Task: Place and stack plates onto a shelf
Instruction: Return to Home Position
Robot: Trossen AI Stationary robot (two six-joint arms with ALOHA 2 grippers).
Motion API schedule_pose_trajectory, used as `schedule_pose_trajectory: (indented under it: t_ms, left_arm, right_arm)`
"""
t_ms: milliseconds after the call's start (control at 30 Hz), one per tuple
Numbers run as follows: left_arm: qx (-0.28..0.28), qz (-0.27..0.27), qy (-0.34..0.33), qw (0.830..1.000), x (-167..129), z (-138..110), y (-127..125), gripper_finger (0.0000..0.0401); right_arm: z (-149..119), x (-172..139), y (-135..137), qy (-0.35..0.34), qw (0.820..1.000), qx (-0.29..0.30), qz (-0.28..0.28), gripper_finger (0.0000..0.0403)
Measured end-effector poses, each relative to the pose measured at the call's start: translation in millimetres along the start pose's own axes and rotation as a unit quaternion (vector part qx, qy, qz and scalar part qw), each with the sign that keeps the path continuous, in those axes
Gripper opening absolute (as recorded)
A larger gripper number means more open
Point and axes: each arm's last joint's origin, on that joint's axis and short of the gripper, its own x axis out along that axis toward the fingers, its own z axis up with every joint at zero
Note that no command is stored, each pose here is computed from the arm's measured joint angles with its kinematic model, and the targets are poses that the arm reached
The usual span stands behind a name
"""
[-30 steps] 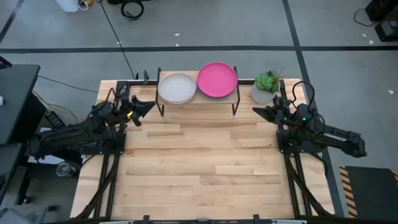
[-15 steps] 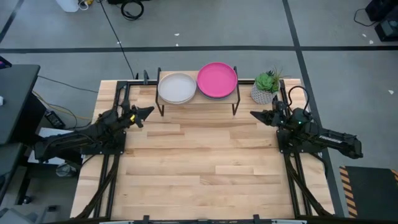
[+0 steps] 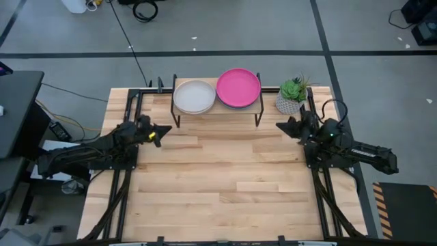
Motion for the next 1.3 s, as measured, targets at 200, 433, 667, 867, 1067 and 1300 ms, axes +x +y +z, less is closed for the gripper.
schedule_pose_trajectory:
  t_ms: [200,433,667,867,1067,1300]
  left_arm:
    - [0.141,-0.003,-0.006,0.990,-0.2,0.9,-0.7,0.0022]
    - [0.153,-0.002,-0.007,0.988,0.0,1.1,-0.8,0.0022]
    - [0.154,-0.003,-0.008,0.988,0.0,1.2,-0.9,0.0022]
    - [0.153,-0.003,-0.009,0.988,0.0,1.3,-0.9,0.0023]
    - [0.154,-0.003,-0.008,0.988,0.0,1.3,-0.9,0.0023]
    - [0.154,-0.004,-0.009,0.988,0.0,1.3,-0.9,0.0023]
  right_arm:
    - [-4.6,-0.3,-5.9,0.032,0.914,-0.404,-0.024,0.0019]
    - [-4.6,-0.3,-5.9,0.034,0.876,-0.480,-0.021,0.0016]
    - [-4.6,-0.3,-5.9,0.034,0.878,-0.478,-0.021,0.0018]
    - [-4.7,-0.3,-5.9,0.034,0.878,-0.478,-0.021,0.0019]
    - [-4.7,-0.3,-5.9,0.034,0.878,-0.478,-0.021,0.0019]
    - [-4.7,-0.3,-5.9,0.034,0.878,-0.478,-0.021,0.0019]
